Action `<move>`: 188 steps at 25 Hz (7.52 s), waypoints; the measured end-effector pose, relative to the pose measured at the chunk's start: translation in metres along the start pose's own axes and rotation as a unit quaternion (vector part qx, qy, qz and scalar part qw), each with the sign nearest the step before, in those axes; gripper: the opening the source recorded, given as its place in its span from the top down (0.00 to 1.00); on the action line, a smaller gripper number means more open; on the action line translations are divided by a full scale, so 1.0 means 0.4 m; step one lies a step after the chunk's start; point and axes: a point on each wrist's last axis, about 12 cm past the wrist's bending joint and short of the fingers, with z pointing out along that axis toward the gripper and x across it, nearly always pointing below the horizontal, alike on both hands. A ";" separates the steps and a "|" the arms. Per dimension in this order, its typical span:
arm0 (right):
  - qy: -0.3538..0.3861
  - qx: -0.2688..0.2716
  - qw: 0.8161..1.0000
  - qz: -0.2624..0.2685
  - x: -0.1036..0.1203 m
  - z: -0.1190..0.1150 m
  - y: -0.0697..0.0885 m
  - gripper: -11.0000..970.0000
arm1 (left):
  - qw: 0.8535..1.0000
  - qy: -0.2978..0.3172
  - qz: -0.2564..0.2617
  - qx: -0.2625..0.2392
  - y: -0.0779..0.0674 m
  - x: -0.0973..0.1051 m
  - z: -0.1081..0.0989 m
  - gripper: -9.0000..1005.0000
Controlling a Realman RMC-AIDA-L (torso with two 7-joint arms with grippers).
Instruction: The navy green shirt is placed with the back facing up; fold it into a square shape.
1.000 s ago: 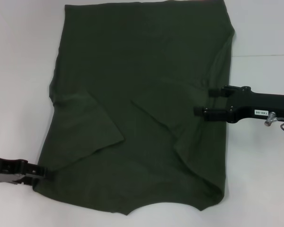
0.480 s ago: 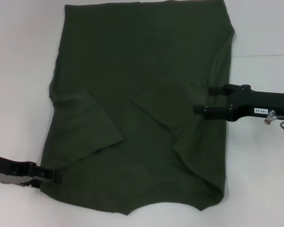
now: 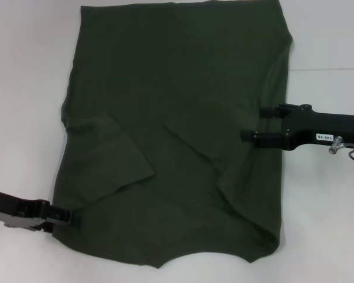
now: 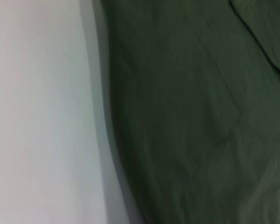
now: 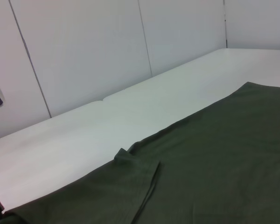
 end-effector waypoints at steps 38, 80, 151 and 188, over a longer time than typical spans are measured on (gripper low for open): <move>0.000 -0.002 1.000 0.000 -0.001 0.006 0.003 0.05 | 1.000 0.006 0.015 -0.023 -0.006 -0.014 0.020 0.61; 0.276 -0.101 0.931 -0.217 -0.226 0.165 0.062 0.05 | 1.000 0.020 0.017 -0.011 -0.023 -0.024 0.024 0.95; 0.451 -0.161 0.697 -0.534 -0.199 0.360 0.218 0.46 | 0.999 -0.007 -0.045 -0.002 -0.010 -0.021 0.009 0.95; 0.455 -0.169 0.679 -0.551 -0.187 0.360 0.215 0.79 | 0.999 -0.015 -0.052 0.003 -0.008 -0.022 0.005 0.95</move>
